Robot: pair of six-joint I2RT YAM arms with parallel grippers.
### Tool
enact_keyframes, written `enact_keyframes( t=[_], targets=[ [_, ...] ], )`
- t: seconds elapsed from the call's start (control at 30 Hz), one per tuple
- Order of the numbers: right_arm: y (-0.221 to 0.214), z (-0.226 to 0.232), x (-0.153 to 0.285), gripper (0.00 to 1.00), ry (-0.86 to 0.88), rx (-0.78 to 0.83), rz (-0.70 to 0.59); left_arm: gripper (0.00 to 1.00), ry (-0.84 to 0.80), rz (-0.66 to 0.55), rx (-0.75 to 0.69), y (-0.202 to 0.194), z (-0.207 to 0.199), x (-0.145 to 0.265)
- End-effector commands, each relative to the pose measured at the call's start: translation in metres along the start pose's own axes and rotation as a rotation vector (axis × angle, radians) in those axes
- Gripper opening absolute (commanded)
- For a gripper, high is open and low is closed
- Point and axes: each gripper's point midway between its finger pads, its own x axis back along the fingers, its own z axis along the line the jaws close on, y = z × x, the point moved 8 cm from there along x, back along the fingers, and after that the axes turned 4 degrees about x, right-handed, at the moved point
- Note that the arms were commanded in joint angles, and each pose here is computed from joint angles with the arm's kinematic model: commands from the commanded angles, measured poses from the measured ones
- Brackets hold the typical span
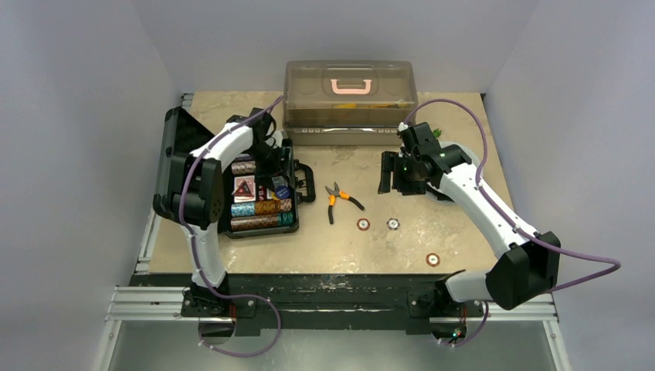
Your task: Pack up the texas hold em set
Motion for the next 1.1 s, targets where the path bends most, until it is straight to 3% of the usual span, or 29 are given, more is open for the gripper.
enact_keyframes(
  t=[0.0,0.3,0.53,0.73,1.07],
  targets=[
    [0.003,0.002,0.002,0.66,0.022,0.008,-0.028,0.67,0.007,-0.055,-0.011,0.009,-0.008,0.017],
    [-0.004,-0.003,-0.004,0.67,0.016,0.031,-0.003,0.69,0.157,-0.208,-0.006,-0.001,-0.006,0.062],
    [-0.019,0.001,-0.031,0.66,-0.020,0.102,0.067,0.69,-0.127,-0.210,0.014,-0.050,-0.058,0.070],
    [-0.046,0.032,-0.070,0.65,-0.030,0.222,0.160,0.69,-0.227,-0.170,-0.056,-0.118,-0.110,0.062],
    [-0.049,0.036,-0.115,0.52,-0.072,0.224,0.176,0.70,-0.223,-0.186,-0.024,-0.176,-0.093,0.079]
  ],
)
